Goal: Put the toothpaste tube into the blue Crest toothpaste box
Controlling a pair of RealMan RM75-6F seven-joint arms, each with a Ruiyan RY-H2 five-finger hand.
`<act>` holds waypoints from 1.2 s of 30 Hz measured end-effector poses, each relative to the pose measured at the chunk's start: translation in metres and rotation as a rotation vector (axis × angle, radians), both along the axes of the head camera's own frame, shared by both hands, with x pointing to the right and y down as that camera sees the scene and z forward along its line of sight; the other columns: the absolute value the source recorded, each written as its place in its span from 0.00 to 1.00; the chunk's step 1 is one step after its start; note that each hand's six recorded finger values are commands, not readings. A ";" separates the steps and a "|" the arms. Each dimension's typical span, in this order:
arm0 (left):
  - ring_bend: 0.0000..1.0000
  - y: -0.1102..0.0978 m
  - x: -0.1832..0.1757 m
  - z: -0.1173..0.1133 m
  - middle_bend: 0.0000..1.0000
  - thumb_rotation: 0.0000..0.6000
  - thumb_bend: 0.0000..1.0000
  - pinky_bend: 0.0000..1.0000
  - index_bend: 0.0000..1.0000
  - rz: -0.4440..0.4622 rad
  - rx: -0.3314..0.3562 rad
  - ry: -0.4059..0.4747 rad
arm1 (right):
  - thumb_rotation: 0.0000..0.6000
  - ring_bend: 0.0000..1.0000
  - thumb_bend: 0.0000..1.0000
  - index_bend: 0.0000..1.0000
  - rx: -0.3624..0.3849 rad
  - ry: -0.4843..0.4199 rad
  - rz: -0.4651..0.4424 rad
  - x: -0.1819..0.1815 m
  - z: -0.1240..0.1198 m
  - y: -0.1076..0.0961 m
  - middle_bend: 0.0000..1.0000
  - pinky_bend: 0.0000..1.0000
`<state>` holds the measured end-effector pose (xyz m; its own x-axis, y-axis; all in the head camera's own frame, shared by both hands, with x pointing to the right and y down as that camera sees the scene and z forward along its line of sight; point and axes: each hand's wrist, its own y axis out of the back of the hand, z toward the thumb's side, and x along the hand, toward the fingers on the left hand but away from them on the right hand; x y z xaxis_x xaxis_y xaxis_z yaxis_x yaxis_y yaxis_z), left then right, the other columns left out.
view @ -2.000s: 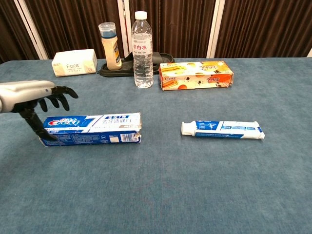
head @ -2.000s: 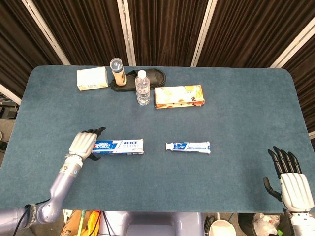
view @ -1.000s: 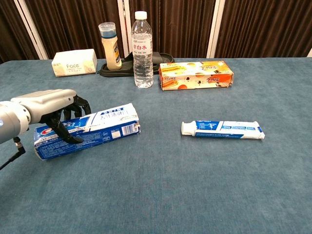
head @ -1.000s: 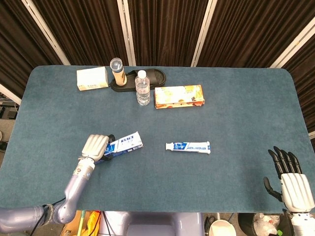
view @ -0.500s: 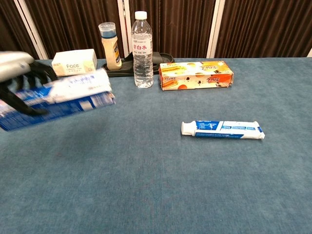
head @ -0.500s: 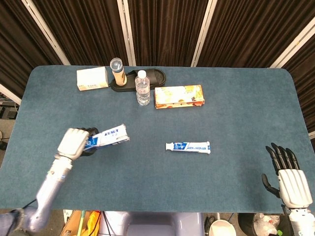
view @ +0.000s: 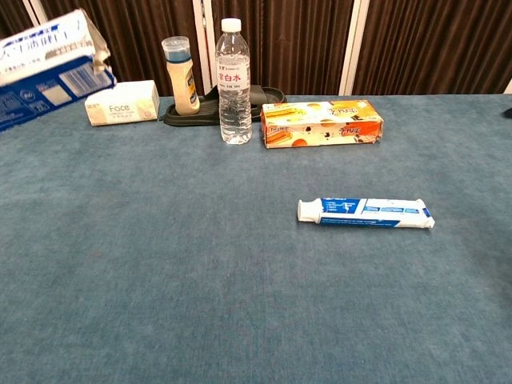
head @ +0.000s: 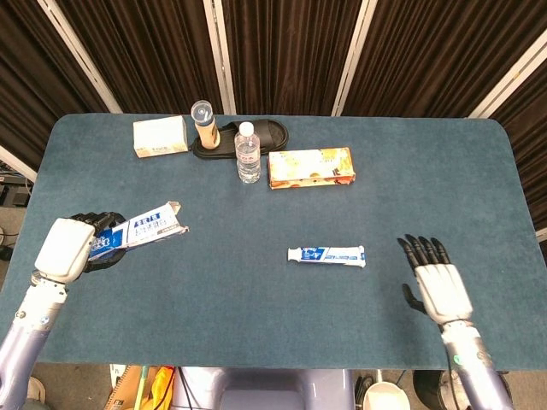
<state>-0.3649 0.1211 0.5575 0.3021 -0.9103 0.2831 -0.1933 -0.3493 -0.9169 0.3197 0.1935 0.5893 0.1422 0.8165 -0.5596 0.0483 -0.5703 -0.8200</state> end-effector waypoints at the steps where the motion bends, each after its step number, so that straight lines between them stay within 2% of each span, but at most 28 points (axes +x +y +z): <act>1: 0.53 -0.001 0.000 -0.001 0.56 1.00 0.33 0.58 0.38 -0.002 0.001 0.004 | 1.00 0.00 0.43 0.03 -0.015 -0.002 0.000 -0.009 0.006 -0.003 0.11 0.00; 7: 0.53 -0.003 -0.004 -0.004 0.56 1.00 0.34 0.58 0.38 -0.019 0.004 0.022 | 1.00 0.00 0.43 0.03 -0.077 -0.009 -0.006 -0.051 0.036 -0.015 0.11 0.00; 11: 0.53 -0.005 -0.006 -0.003 0.56 1.00 0.34 0.58 0.38 -0.025 -0.001 0.026 | 1.00 0.00 0.43 0.03 -0.109 -0.005 0.006 -0.065 0.051 -0.020 0.11 0.00; 15: 0.53 -0.005 -0.008 -0.001 0.56 1.00 0.34 0.58 0.38 -0.031 -0.008 0.025 | 1.00 0.00 0.43 0.03 -0.135 0.013 0.010 -0.072 0.065 -0.023 0.11 0.00; 24: 0.53 -0.005 -0.010 0.002 0.56 1.00 0.34 0.58 0.38 -0.036 -0.015 0.027 | 1.00 0.04 0.43 0.14 -0.150 0.038 -0.004 -0.082 0.088 -0.030 0.18 0.00; 36: 0.53 -0.006 -0.013 0.009 0.56 1.00 0.34 0.58 0.38 -0.045 -0.032 0.018 | 1.00 0.05 0.43 0.15 -0.187 0.038 -0.007 -0.091 0.114 -0.026 0.19 0.00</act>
<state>-0.3781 0.1154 0.5669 0.2662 -0.9135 0.3075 -0.2261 -0.3693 -0.9014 0.2290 0.1674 0.7033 0.1234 0.6967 -0.7066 0.0142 -0.7132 -0.7008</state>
